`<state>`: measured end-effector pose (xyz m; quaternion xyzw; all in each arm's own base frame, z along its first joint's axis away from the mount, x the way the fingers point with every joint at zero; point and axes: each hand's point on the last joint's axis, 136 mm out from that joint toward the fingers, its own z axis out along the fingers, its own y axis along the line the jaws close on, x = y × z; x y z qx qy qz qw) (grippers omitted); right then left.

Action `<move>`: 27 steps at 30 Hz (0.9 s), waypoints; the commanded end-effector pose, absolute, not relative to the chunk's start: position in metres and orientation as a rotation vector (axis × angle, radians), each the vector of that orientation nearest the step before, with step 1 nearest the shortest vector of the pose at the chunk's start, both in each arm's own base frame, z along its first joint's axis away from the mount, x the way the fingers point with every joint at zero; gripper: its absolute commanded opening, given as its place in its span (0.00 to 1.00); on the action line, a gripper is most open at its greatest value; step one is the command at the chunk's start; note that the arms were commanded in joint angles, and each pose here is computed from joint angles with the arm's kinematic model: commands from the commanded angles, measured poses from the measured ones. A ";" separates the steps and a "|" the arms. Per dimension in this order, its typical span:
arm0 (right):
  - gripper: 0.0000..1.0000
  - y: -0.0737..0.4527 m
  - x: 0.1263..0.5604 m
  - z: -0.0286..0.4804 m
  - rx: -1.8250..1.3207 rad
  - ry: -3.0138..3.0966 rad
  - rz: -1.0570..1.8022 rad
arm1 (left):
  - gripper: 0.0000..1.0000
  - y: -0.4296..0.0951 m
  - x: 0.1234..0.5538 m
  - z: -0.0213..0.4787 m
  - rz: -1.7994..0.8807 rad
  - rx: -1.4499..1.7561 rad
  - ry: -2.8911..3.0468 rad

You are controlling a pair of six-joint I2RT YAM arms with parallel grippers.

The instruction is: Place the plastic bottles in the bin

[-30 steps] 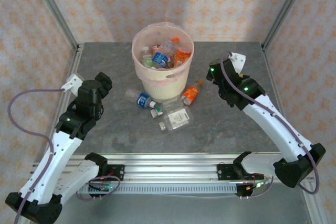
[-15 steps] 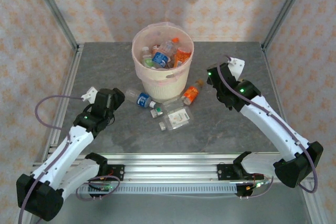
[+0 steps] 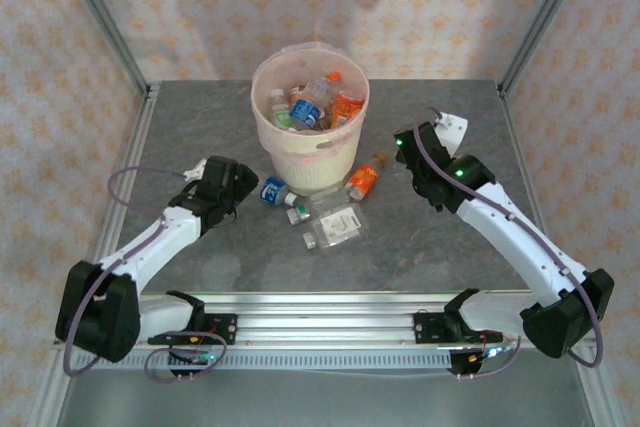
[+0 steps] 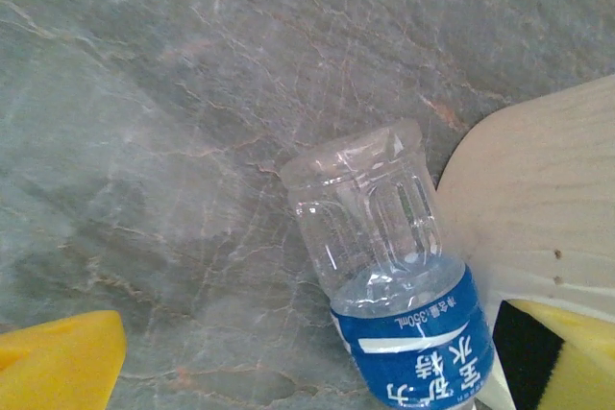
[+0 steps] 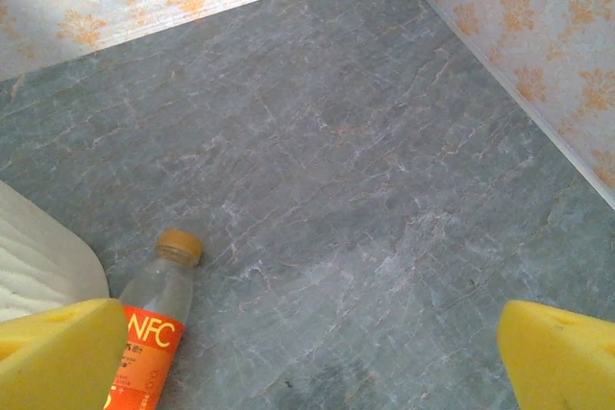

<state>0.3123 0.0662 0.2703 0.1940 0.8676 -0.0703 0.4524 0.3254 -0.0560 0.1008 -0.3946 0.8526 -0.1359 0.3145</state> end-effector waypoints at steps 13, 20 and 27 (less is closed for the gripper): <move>0.99 0.060 0.320 0.260 0.508 2.150 -0.235 | 1.00 -0.072 0.388 0.081 -0.469 -1.081 2.253; 0.99 0.065 0.327 0.256 0.491 2.184 -0.239 | 0.99 -0.083 0.398 0.058 -0.504 -1.110 2.301; 0.99 0.066 0.330 0.251 0.491 2.203 -0.253 | 0.92 -0.081 0.394 0.041 -0.492 -1.155 2.302</move>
